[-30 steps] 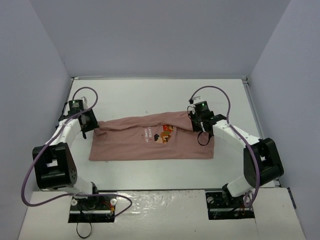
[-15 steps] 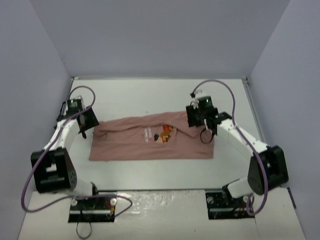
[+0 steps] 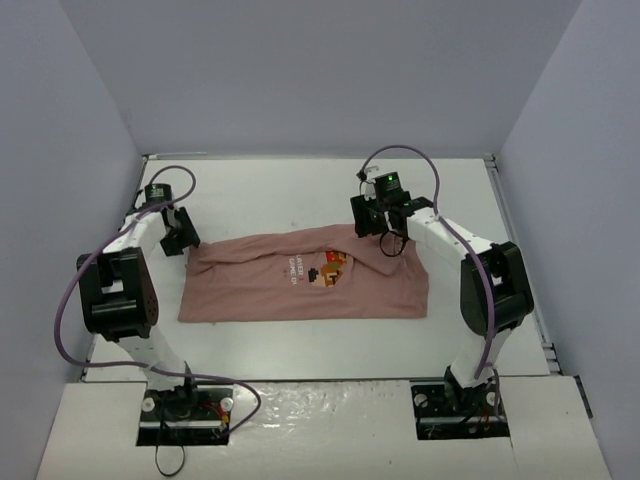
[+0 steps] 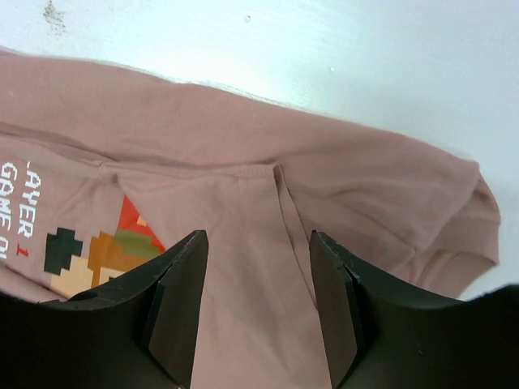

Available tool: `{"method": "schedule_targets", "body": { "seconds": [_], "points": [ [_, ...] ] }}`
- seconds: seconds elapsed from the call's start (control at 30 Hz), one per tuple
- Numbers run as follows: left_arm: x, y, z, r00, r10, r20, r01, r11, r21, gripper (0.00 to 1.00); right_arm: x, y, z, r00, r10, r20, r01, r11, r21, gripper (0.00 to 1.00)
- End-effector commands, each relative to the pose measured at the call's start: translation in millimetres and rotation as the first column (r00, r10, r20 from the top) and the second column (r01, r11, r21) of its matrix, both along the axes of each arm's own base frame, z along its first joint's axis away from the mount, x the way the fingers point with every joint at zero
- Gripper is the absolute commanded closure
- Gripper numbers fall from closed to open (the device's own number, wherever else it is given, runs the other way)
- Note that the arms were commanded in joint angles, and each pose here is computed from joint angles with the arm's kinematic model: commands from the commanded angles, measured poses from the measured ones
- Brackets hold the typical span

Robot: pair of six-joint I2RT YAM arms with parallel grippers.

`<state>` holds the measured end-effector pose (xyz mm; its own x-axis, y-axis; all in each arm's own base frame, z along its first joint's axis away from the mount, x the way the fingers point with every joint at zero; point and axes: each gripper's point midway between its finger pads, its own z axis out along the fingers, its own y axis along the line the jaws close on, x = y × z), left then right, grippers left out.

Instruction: Fold and stack the t-shirts

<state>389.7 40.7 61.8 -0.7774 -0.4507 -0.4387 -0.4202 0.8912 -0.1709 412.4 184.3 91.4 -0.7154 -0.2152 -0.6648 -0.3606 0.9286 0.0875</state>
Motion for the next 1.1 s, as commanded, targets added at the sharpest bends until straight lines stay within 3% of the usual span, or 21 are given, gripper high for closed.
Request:
{"method": "schedule_targets", "body": {
  "seconds": [0.0, 0.67, 0.83, 1.07],
  "points": [
    [14, -17, 40, 0.991, -0.078, 0.108, 0.078, 0.997, 0.001, 0.6, 26, 22, 18, 0.997, 0.054, 0.054, -0.056, 0.997, 0.048, 0.5],
    [-40, -55, 94, 0.959, -0.169, 0.228, 0.173, 0.985, 0.003, 0.6, 36, 28, -37, 0.996, 0.065, -0.059, -0.063, 0.997, 0.038, 0.52],
    [-50, -55, 101, 0.952, -0.18, 0.247, 0.181, 0.983, 0.018, 0.6, 31, 29, -41, 0.995, 0.071, -0.073, -0.068, 0.997, 0.045, 0.68],
    [-55, -56, 100, 0.952, -0.184, 0.246, 0.185, 0.983, 0.02, 0.6, 20, 26, -46, 0.993, 0.073, -0.094, -0.07, 0.997, 0.042, 0.96]
  ]
}}
